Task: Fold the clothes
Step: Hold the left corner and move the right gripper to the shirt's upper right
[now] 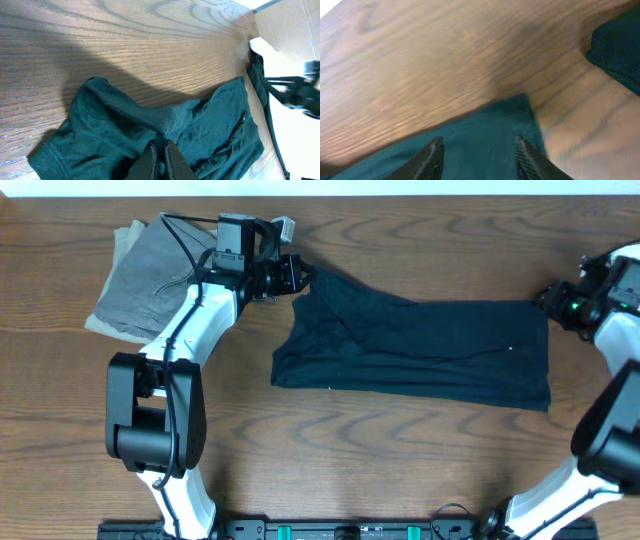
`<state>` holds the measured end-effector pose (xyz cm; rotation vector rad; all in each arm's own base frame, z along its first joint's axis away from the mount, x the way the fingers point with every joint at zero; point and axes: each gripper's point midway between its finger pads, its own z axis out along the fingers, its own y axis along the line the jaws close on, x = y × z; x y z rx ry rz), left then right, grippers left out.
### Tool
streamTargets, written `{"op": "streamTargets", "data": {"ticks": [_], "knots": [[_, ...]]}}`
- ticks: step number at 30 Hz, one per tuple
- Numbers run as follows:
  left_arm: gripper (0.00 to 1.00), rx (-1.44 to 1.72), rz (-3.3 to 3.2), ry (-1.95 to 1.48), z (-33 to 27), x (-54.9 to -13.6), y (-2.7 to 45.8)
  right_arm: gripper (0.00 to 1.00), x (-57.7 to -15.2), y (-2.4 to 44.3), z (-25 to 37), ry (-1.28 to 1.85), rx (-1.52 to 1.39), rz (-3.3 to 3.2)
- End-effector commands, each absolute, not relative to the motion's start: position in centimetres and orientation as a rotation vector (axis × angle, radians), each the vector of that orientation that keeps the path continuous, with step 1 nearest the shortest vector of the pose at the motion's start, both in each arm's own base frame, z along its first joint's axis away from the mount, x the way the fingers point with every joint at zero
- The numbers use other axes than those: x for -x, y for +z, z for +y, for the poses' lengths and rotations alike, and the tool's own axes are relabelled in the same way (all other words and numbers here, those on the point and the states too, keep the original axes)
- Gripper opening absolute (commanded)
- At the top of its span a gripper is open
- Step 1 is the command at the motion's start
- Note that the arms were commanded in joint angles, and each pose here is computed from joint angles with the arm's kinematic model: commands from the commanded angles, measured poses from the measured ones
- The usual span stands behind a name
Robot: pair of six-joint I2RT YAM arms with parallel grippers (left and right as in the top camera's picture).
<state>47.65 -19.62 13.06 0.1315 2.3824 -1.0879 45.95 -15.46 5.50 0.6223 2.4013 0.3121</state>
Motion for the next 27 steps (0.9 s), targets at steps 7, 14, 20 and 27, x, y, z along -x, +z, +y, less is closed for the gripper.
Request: {"op": "streamTargets", "data": {"ticks": [7, 14, 20, 27], "knots": [[0.06, -0.116, 2.380, -1.116, -19.8, -47.7, 13.4, 0.45, -47.9, 1.3, -17.2, 0.253, -0.652, 2.421], [0.06, -0.122, 2.380, -1.117, -20.0, -47.6, 13.4, 0.45, -48.5, 1.4, -18.4, 0.182, -0.658, 2.392], [0.06, -0.122, 2.380, -1.117, -20.0, -47.6, 13.4, 0.44, -48.7, 0.4, -18.3, 0.192, -0.661, 2.396], [0.06, -0.122, 2.380, -1.116, -20.0, -47.6, 13.4, 0.43, -48.9, -0.9, -16.8, 0.253, -0.646, 2.420]]}}
